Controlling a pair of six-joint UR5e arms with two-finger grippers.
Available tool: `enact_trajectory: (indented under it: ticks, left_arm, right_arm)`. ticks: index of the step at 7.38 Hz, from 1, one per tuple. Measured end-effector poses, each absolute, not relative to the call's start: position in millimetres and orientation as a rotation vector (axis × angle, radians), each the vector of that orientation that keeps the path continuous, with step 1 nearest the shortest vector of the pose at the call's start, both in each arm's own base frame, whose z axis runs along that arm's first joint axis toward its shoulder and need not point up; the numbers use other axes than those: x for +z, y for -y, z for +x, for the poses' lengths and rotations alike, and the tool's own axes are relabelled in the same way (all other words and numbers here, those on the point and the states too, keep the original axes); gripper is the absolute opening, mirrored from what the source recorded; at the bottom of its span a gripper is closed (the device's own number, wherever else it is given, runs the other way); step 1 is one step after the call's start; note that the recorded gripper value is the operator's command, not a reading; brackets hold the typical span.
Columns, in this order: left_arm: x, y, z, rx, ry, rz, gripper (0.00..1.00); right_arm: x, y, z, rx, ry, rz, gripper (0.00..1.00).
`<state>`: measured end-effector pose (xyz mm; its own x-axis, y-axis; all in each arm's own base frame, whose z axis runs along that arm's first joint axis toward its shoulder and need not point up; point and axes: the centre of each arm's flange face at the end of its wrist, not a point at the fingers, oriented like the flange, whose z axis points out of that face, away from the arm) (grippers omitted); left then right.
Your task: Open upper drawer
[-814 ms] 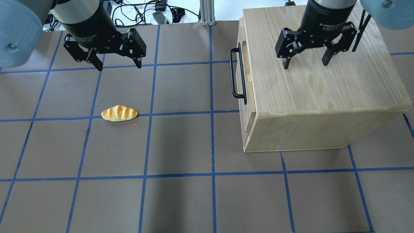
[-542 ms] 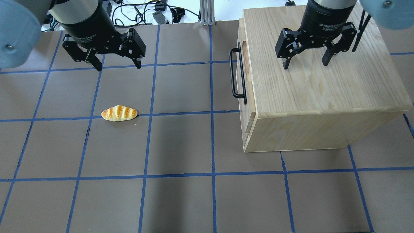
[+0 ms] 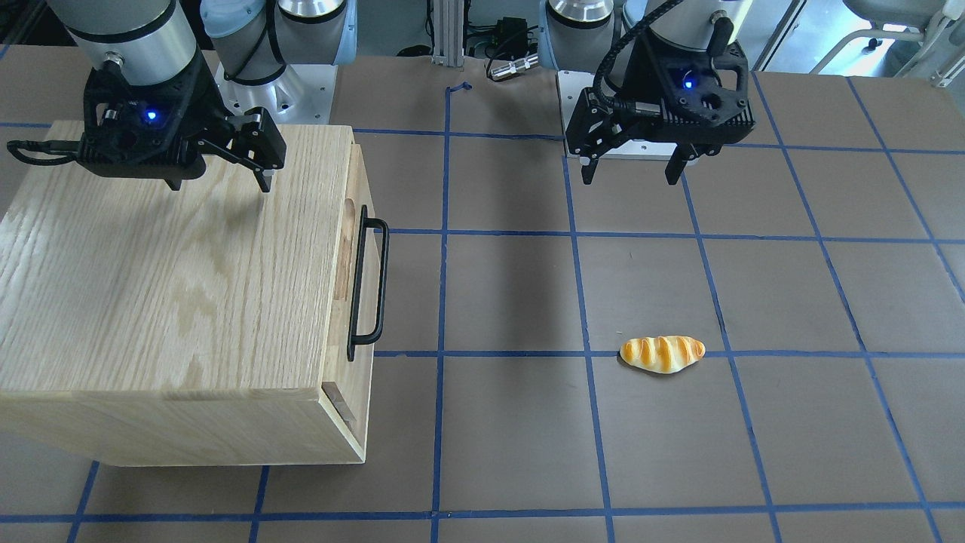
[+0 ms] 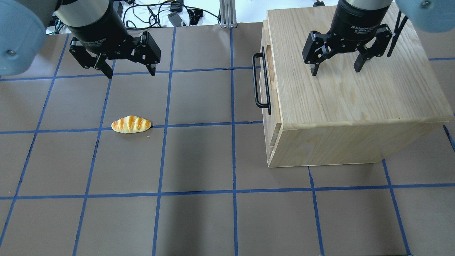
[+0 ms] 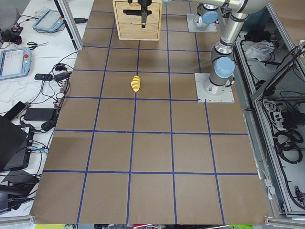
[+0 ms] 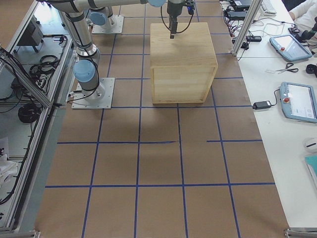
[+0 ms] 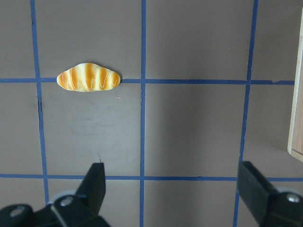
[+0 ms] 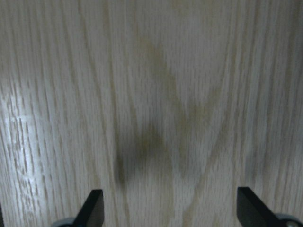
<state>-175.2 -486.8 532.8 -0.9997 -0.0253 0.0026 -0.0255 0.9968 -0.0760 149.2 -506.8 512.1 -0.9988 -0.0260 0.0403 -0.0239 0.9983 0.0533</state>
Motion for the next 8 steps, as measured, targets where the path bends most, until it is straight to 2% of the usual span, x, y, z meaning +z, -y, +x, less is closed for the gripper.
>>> enact_trajectory:
  ticks: [8]
  left_arm:
    - [532.4, 484.7, -177.1, 0.116, 3.14, 0.033, 1.0]
  right_arm:
    - [512.3, 506.8, 149.2, -0.081, 3.099, 0.039, 1.0]
